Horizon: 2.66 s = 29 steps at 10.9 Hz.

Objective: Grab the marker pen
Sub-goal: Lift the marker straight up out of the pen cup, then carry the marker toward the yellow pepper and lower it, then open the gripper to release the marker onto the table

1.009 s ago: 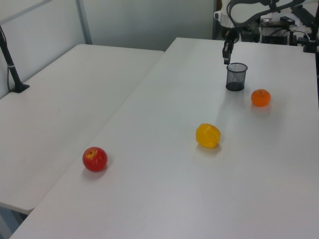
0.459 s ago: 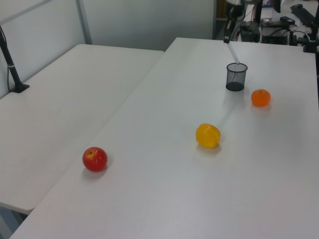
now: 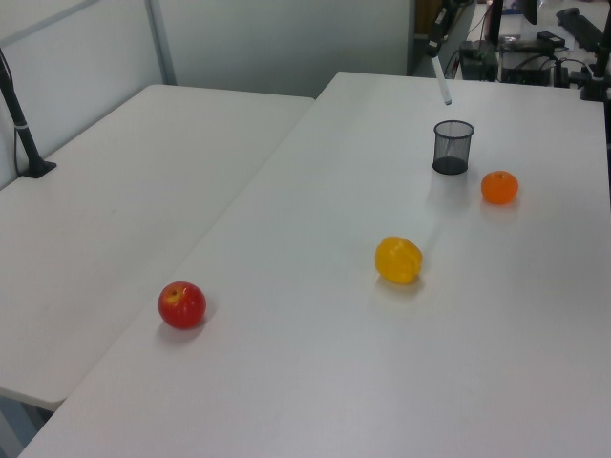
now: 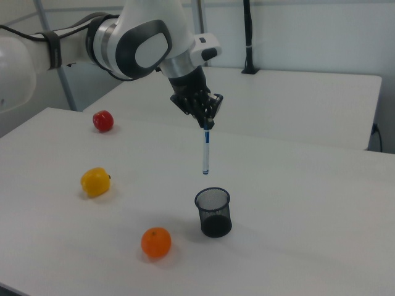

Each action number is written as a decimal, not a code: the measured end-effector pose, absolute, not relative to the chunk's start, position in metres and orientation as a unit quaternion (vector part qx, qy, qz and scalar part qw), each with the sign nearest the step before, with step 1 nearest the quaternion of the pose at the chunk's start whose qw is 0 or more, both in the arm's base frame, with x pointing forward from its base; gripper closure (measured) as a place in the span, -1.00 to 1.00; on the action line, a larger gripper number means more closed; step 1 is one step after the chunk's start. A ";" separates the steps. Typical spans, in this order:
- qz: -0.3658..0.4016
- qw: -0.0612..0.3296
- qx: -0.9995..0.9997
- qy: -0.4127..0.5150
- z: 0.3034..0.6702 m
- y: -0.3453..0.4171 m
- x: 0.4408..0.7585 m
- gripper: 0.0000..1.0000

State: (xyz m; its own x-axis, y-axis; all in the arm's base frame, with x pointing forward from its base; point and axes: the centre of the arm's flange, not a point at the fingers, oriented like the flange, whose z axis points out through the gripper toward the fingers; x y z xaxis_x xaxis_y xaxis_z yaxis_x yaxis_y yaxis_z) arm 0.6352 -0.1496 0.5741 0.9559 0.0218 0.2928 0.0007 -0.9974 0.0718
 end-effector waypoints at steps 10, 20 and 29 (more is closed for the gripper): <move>0.011 -0.005 1.000 0.024 0.521 0.068 0.625 0.60; -0.087 0.010 0.994 0.064 0.397 0.118 0.622 0.60; -0.084 0.025 0.994 0.069 0.389 0.117 0.627 -0.60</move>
State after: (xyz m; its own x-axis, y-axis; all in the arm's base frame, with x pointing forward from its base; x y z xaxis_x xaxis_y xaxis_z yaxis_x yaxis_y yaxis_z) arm 0.6265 0.1166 0.3895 0.9763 0.1337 -0.1700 0.1421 -0.9891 0.0383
